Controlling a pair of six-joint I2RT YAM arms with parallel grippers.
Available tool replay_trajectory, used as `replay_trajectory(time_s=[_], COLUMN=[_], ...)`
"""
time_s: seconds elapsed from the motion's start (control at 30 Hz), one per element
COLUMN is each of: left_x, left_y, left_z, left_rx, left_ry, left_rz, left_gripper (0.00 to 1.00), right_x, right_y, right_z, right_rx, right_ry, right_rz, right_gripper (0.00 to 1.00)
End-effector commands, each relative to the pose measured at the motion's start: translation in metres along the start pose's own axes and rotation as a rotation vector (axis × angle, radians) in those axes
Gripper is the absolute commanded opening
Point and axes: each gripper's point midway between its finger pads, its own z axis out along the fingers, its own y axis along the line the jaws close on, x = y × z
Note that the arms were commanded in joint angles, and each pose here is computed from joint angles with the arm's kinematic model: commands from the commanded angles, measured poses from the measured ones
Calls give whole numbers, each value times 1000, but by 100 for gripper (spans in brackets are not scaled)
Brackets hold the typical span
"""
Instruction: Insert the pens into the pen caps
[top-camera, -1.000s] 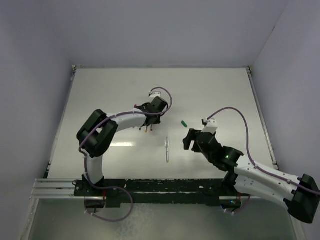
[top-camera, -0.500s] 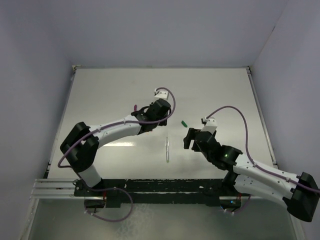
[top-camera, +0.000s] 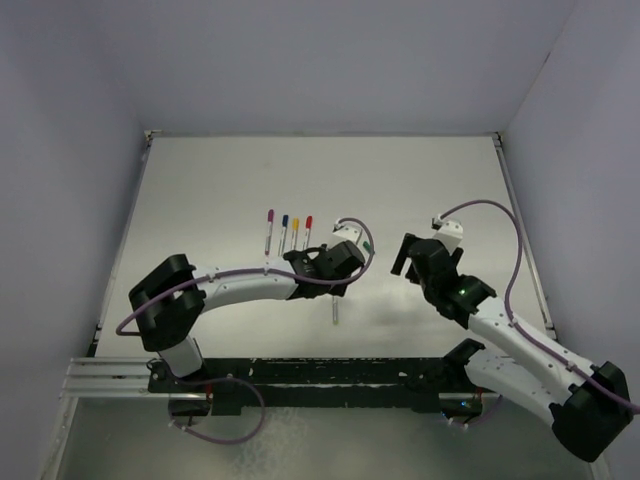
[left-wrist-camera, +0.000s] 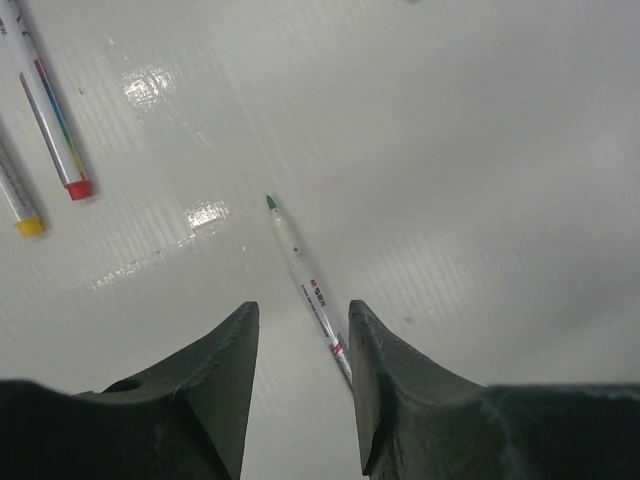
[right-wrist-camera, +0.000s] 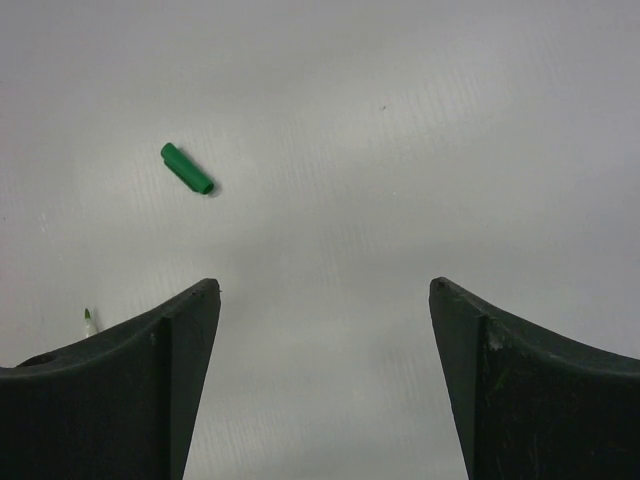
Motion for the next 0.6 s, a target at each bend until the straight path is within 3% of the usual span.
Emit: replay_trajectory(time_s=[0.0,0.57], left_x=[8,43], left_y=[-1,-13], left_z=[-2,5], left_rx=[-24,-38], left_ry=[11,111], left_rz=[-30,-24], left_gripper=[45,49], right_x=[-14,-12], right_y=[3,-4], right_z=[-1,29], right_rx=[-32,-45], right_ry=[-24,54], right_rz=[1,68], right_gripper=[88,92])
